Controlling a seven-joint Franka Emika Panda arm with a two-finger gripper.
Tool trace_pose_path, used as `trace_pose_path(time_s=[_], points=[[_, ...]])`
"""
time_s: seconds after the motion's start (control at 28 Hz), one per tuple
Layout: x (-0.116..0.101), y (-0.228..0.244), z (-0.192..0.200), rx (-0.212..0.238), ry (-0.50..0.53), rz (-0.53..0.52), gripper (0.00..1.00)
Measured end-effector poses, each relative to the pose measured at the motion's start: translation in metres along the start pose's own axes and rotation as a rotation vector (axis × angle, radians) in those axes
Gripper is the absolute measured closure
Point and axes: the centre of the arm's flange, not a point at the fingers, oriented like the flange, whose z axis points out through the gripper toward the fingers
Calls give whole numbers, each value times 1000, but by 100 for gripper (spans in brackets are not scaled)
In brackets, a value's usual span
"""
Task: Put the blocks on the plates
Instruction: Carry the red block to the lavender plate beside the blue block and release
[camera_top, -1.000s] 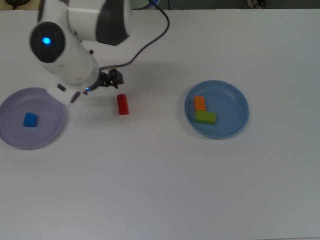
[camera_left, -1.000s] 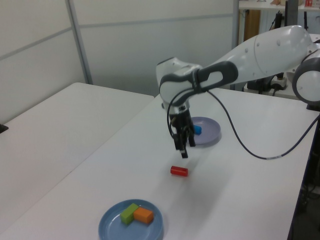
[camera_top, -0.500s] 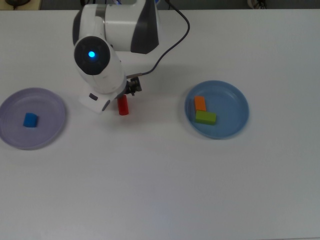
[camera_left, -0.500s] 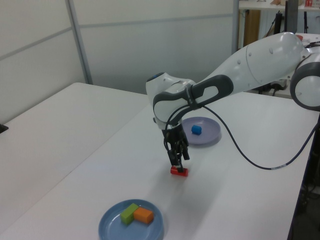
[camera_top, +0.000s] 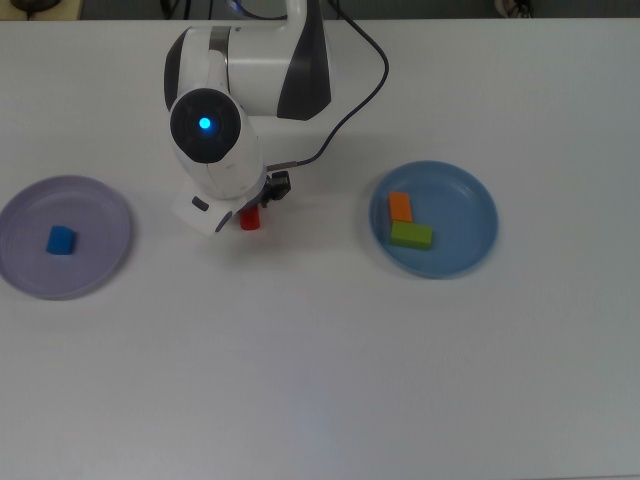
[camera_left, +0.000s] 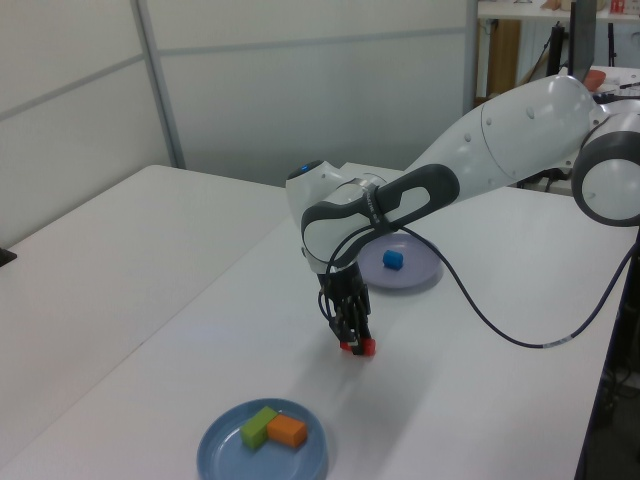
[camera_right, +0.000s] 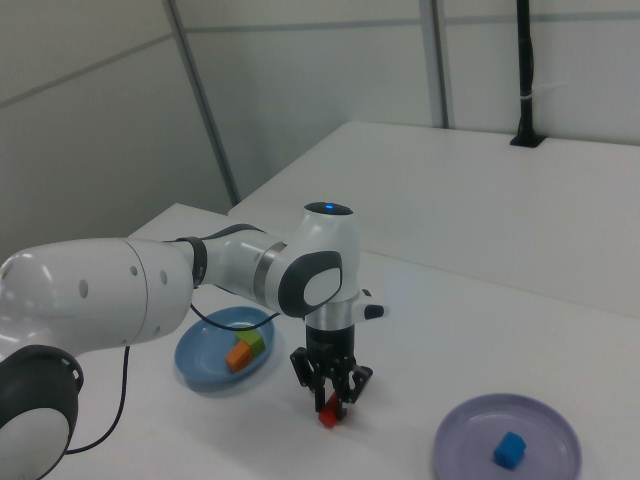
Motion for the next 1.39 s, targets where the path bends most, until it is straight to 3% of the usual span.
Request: trace_pose_path(time_s=[0.07,0.46,0.79,1.04,1.39], points=[[0,1,0,0,0,3,67],[-4,24,-12,-11,22,41,67],[-40,121,-69,-46,118,144,67],[-65,186,-75,-47,146,214,67],[-49,212,-54,-78,233,247,67]])
